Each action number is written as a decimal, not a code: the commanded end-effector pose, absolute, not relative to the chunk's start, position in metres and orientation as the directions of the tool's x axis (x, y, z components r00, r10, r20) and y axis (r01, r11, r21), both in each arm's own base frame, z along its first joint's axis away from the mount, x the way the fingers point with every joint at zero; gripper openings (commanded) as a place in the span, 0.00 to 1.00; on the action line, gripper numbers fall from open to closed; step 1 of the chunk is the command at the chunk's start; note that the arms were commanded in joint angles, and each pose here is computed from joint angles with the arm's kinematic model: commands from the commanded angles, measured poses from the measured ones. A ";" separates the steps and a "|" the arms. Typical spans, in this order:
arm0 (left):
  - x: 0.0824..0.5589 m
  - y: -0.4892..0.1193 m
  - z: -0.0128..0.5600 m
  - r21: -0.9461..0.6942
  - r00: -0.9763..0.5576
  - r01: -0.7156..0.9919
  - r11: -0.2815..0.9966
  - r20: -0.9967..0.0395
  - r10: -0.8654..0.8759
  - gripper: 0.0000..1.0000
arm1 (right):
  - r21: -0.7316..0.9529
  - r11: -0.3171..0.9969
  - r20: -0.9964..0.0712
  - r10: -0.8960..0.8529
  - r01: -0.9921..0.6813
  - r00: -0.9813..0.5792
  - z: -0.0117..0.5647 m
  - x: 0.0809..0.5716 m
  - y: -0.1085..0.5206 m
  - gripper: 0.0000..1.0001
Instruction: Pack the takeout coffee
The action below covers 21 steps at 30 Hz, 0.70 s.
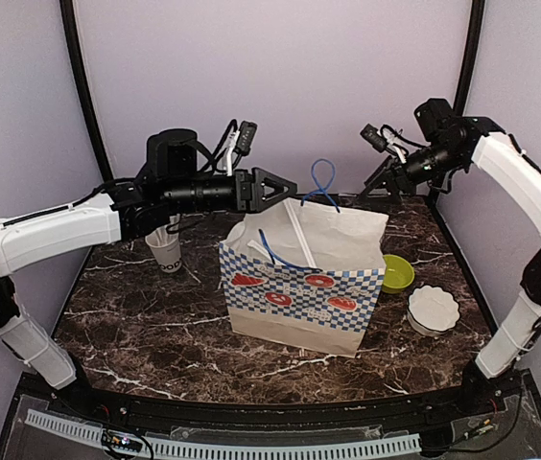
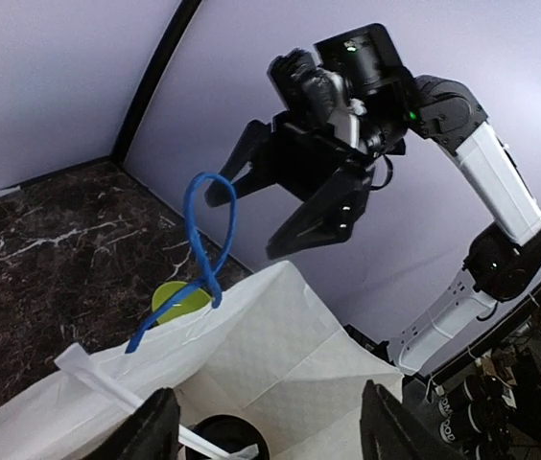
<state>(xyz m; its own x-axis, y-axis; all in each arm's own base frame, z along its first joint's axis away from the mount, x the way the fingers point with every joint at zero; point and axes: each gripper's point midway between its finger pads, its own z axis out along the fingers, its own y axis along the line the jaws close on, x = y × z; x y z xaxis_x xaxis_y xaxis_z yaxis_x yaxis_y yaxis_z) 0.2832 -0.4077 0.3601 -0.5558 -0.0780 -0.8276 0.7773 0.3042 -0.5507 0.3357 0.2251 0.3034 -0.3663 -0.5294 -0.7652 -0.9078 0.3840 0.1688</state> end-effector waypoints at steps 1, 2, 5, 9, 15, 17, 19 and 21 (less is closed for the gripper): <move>0.285 -0.361 0.436 -0.332 -0.304 0.825 0.458 -0.943 -0.135 0.76 | 0.101 0.266 -0.875 -0.435 -0.959 -0.212 0.373 0.294 0.229 0.75; 0.291 -0.351 0.434 -0.276 -0.263 0.801 0.531 -0.959 -0.103 0.79 | 0.112 0.232 -0.882 -0.424 -0.966 -0.204 0.376 0.287 0.232 0.77; 0.299 -0.326 0.447 -0.180 -0.185 0.745 0.642 -0.981 -0.061 0.82 | 0.138 0.184 -0.879 -0.430 -0.973 -0.206 0.369 0.279 0.242 0.77; 0.313 -0.297 0.439 -0.103 -0.163 0.638 0.763 -0.987 0.002 0.82 | 0.174 0.160 -0.857 -0.462 -0.972 -0.229 0.350 0.282 0.255 0.77; 0.332 -0.245 0.410 0.024 -0.195 0.460 0.888 -0.973 0.127 0.81 | 0.185 0.189 -0.823 -0.506 -0.964 -0.258 0.328 0.300 0.272 0.75; 0.336 -0.227 0.399 0.029 -0.228 0.421 0.907 -0.964 0.137 0.81 | 0.201 0.175 -0.813 -0.519 -0.964 -0.264 0.322 0.300 0.278 0.73; 0.340 -0.208 0.389 0.026 -0.255 0.385 0.922 -0.958 0.133 0.81 | 0.209 0.155 -0.808 -0.528 -0.965 -0.260 0.318 0.297 0.285 0.71; 0.340 -0.195 0.384 0.031 -0.260 0.357 0.933 -0.957 0.132 0.82 | 0.210 0.136 -0.803 -0.540 -0.968 -0.251 0.314 0.294 0.291 0.70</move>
<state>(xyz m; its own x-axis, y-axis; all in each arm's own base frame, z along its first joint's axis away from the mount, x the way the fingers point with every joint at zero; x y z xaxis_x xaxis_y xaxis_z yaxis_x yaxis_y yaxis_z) 0.3433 -0.2327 0.3973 -0.2312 0.0907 -0.9687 0.4430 0.8963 -0.0218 0.2989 0.2793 0.3070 -0.2909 -0.5334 -0.7942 -0.9567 0.1684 0.2374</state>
